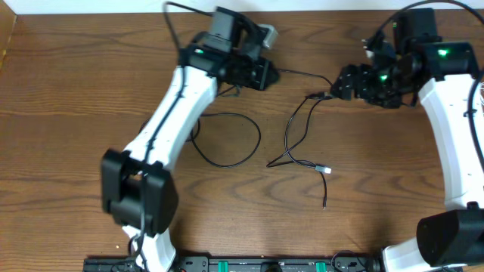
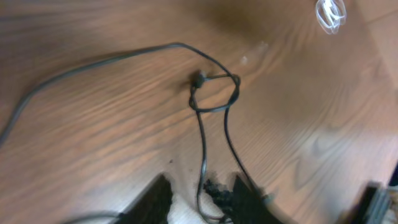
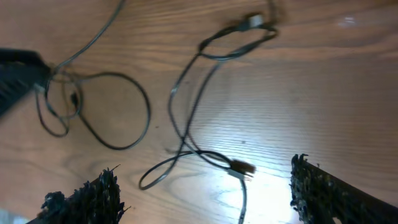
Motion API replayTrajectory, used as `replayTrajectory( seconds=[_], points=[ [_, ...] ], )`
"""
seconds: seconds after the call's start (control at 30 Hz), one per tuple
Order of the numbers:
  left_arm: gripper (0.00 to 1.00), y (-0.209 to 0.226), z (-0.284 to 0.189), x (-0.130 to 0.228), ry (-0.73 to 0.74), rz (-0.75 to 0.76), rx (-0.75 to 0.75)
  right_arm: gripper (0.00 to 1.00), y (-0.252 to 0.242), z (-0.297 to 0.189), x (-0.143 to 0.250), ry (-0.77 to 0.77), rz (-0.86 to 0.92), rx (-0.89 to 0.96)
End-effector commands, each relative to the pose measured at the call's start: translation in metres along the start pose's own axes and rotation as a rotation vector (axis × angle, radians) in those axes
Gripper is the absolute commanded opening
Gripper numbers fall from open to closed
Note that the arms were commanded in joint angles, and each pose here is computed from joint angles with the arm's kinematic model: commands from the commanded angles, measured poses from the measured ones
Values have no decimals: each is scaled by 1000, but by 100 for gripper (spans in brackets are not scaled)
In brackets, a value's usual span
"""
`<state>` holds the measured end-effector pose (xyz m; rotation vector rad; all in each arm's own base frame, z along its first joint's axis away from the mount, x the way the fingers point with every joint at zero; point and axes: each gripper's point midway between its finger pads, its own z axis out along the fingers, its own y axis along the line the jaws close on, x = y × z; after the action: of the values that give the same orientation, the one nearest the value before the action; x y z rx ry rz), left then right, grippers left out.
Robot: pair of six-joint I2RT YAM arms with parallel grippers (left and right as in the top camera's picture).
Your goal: Untangle cables
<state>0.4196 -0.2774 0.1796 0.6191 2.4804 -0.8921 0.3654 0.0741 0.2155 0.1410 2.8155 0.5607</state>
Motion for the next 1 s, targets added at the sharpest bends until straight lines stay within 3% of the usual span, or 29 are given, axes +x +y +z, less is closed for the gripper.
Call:
replayTrajectory(
  seconds=[0.0,0.17,0.57,0.7,0.8,0.87,0.9,0.97],
  points=[
    [54,-7,36,17,66,14,36,86,-19,-11,-5,-30,51,29],
    [59,-6,71,25,87,36,50,86,-41,-19,-9,-45,109,45],
    [59,2,118,62,196,15,56,86,-45,-20,-6,-34,74,51],
    [58,8,132,72,220,31,-7,86,-45,-20,-6,-32,67,51],
    [44,13,138,77,232,42,-49,86,-45,-20,-4,-26,62,52],
    [24,18,138,75,223,50,-84,86,-45,-20,-3,-23,64,52],
    [9,19,138,72,212,56,-90,86,-45,-20,-3,-22,64,52],
    [8,20,136,67,193,57,-90,86,-45,-20,-3,-23,64,51]
  ],
)
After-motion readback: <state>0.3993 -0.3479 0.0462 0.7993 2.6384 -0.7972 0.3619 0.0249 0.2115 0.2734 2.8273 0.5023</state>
